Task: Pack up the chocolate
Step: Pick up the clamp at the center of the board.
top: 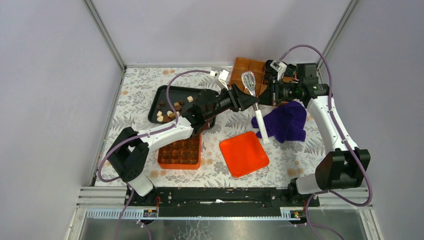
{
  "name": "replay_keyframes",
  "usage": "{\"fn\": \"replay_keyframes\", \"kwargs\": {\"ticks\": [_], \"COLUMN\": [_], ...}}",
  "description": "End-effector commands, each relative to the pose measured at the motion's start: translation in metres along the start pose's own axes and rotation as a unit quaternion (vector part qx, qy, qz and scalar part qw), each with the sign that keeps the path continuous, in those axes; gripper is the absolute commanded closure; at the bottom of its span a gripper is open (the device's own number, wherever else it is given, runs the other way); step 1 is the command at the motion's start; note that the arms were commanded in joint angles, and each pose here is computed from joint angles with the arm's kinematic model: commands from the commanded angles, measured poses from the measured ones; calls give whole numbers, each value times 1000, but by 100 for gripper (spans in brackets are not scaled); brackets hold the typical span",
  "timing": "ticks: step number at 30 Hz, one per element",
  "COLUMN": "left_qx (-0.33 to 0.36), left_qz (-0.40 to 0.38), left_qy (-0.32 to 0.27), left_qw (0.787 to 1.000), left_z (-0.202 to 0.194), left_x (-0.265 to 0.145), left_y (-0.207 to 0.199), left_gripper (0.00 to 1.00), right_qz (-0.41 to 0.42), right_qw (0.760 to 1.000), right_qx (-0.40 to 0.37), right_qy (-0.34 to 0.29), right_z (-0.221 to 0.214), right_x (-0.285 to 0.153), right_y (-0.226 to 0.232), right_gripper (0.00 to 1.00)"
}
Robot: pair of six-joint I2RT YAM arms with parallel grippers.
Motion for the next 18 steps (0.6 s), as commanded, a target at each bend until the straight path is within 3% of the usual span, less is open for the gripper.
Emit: {"fn": "replay_keyframes", "kwargs": {"ticks": [1, 6, 9, 11, 14, 18], "left_qx": [30, 23, 8, 1, 4, 25], "left_qz": [16, -60, -106, -133, -163, -230], "left_qy": [-30, -38, -32, -26, -22, -37], "left_qw": [999, 997, 994, 991, 986, 972], "left_z": [10, 10, 8, 6, 5, 8], "left_x": [0, -5, -5, -5, -9, -27], "left_y": [-7, -26, -36, -42, -50, -72], "left_gripper": [47, 48, 55, 67, 100, 100], "right_qz": [27, 28, 27, 24, 20, -8], "right_qw": [999, 999, 999, 999, 999, 1000], "right_qx": [-33, -32, -33, -33, -31, 0], "right_qy": [-21, -19, -17, -16, -15, -9], "right_z": [12, 8, 7, 6, 4, -5], "right_x": [-9, -8, -7, -7, -6, -1], "right_y": [24, 24, 23, 22, 20, 2], "right_gripper": [100, 100, 100, 100, 100, 100]}}
Point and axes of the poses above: each gripper's point midway between its finger pads, its own x axis out along the fingers, its own y axis along the line the jaws close on, z = x × y, the point moved 5 cm from there along -x, back along the fingers, and after that the axes turned 10 degrees about -x, right-handed, at the moved point
